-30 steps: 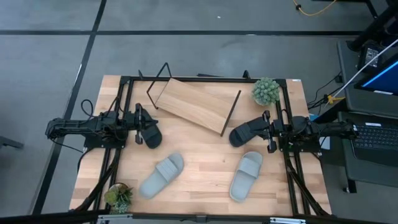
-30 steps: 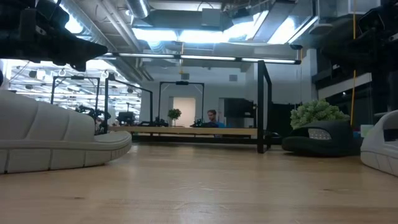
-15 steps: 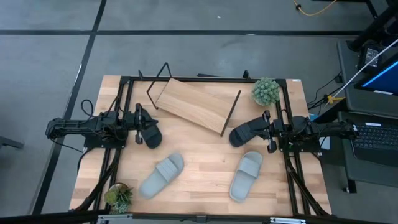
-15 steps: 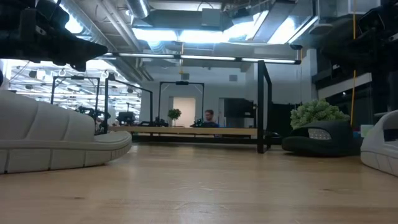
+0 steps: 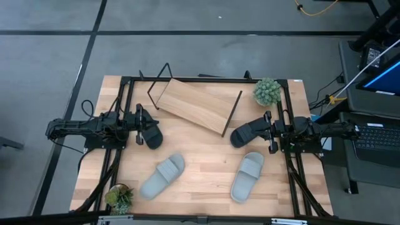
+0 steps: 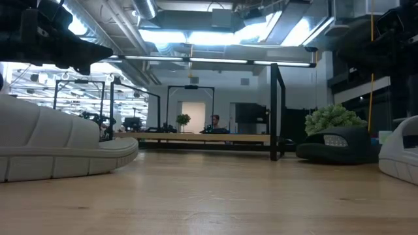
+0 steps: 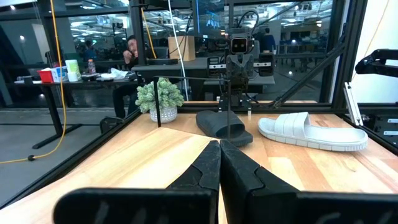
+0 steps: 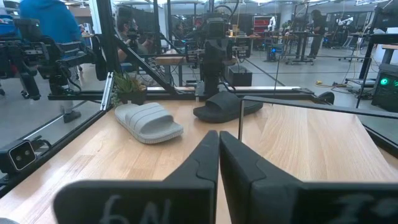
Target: Pick and place slides into the shelf
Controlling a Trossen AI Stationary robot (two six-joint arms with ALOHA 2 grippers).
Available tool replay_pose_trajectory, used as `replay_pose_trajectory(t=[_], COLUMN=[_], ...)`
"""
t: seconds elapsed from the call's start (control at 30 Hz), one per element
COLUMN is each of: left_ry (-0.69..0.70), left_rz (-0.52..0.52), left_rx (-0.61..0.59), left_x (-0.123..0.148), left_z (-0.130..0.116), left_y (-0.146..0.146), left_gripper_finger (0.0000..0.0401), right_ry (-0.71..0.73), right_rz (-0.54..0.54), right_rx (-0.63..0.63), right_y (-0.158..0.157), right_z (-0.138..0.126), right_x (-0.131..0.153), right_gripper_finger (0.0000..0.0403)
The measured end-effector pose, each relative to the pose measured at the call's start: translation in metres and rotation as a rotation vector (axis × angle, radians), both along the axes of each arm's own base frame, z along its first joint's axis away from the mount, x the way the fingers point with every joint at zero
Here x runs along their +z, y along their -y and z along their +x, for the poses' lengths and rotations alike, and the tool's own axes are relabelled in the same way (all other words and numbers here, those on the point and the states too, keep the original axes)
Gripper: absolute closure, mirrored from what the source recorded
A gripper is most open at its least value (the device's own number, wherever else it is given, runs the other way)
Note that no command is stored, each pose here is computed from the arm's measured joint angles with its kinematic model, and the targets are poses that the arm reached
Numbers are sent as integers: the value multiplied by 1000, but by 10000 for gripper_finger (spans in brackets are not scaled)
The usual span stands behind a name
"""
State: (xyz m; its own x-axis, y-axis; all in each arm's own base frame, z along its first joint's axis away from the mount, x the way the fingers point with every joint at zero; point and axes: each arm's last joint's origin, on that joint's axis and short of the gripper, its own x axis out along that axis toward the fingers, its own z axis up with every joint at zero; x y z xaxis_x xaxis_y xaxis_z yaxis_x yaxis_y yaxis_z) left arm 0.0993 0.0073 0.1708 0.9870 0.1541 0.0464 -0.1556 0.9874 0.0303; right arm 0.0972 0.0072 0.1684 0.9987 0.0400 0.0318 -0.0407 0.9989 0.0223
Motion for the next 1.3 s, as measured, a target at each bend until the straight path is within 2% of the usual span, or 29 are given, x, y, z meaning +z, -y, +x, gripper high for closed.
replay_pose_trajectory(t=[0.87,1.0,1.3], left_ry=[0,0,0], left_rz=[0,0,0], left_rx=[0,0,0], left_x=[0,0,0], left_z=[0,0,0], left_y=[0,0,0], left_gripper_finger=[401,401,401], right_ry=[5,3,1], right_rz=[1,50,51], right_rx=[-2,0,0], right_y=[0,0,0], right_z=[0,0,0], right_x=[1,1,0], right_gripper_finger=[386,386,386])
